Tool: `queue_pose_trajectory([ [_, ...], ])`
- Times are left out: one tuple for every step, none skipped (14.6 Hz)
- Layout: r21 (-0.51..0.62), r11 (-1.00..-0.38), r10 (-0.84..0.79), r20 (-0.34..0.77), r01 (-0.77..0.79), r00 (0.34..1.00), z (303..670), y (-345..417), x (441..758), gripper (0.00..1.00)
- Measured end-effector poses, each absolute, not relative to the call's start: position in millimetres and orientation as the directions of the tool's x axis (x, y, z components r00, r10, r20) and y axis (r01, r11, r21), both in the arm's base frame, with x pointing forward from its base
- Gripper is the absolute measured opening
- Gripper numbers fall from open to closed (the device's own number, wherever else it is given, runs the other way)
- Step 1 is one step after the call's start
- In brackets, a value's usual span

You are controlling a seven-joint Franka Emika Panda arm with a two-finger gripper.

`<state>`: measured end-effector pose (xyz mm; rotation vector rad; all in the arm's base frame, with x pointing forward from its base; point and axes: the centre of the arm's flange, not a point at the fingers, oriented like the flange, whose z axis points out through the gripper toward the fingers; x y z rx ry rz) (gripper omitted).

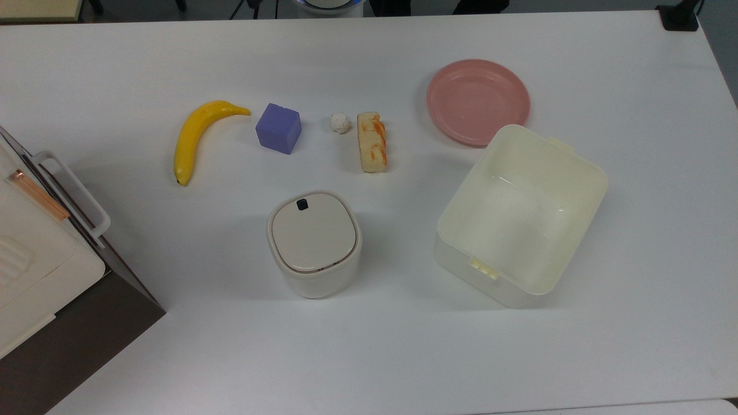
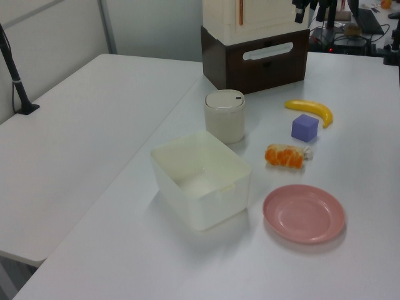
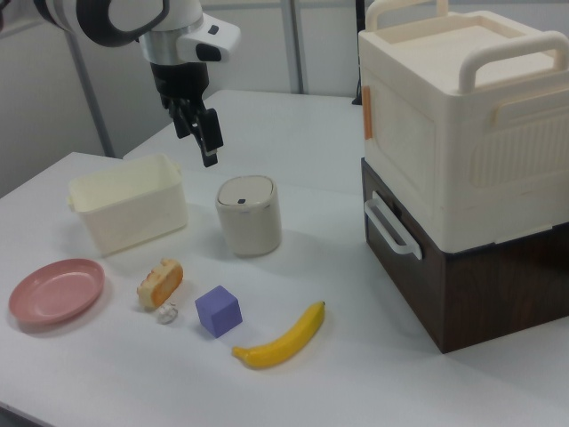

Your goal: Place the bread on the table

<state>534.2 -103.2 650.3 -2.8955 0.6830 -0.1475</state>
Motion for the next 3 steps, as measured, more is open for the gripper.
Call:
queue_pose_trajectory([
  [-0.178,-0.901,-0.413,0.066,-0.397,0.908,650.3,-103.3,534.1,1.00],
  [-0.176,-0.911,-0.390,0.070,-0.373,0.918,650.2,-103.3,534.1,1.00],
  [-0.175,-0.916,-0.379,0.072,-0.362,0.923,650.2,-103.3,534.0,1.00],
])
